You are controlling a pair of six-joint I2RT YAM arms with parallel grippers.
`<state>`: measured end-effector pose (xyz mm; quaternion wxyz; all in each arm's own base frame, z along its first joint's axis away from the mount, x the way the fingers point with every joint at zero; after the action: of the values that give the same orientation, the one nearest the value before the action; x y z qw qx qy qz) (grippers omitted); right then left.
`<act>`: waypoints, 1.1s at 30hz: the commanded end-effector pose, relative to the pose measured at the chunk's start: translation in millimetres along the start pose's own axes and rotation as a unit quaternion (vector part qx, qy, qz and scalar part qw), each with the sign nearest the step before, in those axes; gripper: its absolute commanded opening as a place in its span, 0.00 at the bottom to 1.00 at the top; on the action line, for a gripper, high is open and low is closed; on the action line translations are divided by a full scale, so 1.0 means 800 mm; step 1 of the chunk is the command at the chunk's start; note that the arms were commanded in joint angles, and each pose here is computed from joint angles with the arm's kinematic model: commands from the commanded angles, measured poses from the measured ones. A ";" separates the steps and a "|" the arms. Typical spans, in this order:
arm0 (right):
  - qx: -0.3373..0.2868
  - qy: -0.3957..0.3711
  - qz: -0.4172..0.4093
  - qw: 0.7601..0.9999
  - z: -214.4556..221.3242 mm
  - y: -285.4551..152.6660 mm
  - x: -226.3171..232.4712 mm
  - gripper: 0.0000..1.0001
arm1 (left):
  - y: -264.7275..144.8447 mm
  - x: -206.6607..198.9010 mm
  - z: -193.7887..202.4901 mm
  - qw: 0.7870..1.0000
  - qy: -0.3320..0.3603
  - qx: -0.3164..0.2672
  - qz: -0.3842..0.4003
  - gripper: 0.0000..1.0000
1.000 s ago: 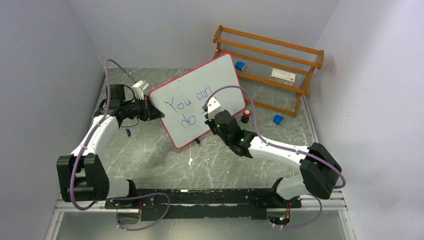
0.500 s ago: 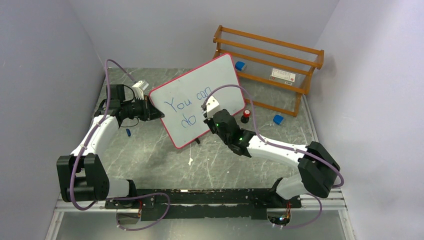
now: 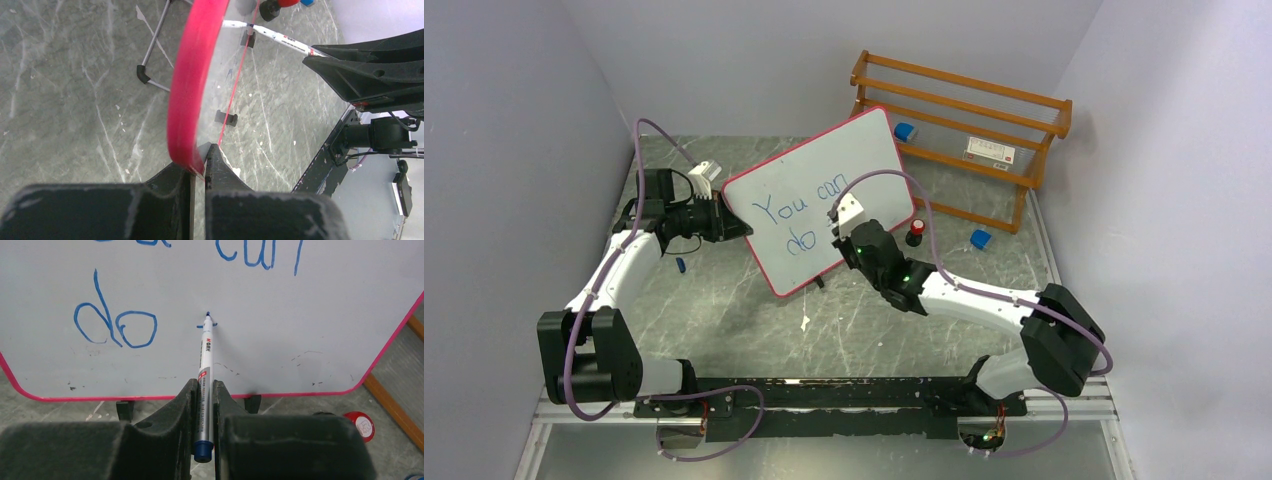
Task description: Write a sentence on the whiteboard
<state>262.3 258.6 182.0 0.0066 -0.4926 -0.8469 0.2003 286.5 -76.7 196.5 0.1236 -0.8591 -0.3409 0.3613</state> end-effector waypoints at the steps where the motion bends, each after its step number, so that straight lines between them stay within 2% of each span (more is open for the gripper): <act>1: 0.019 0.006 0.000 1.000 0.017 -0.007 -0.003 0.00 | 0.003 0.041 0.011 0.994 0.032 0.020 -0.102 0.05; 18: 0.032 0.004 0.010 0.999 0.033 -0.011 -0.006 0.00 | 0.004 0.041 0.012 0.994 0.032 0.021 -0.102 0.05; 33: 0.004 0.013 0.034 0.999 0.019 -0.008 -0.013 0.00 | 0.005 0.042 0.012 0.994 0.031 0.022 -0.102 0.05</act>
<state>254.5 243.8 163.6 0.0162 -0.5065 -0.8323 0.2246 286.4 -77.1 196.5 0.1240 -0.8593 -0.3404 0.3610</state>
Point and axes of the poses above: each gripper's point midway between its finger pads, its own y axis out along the fingers, its own x axis along the line the jaws close on, z = x × y, the point moved 6 cm from there along -y, back along the fingers, and after that the axes turned 2 degrees about y, right-handed, at the moved point
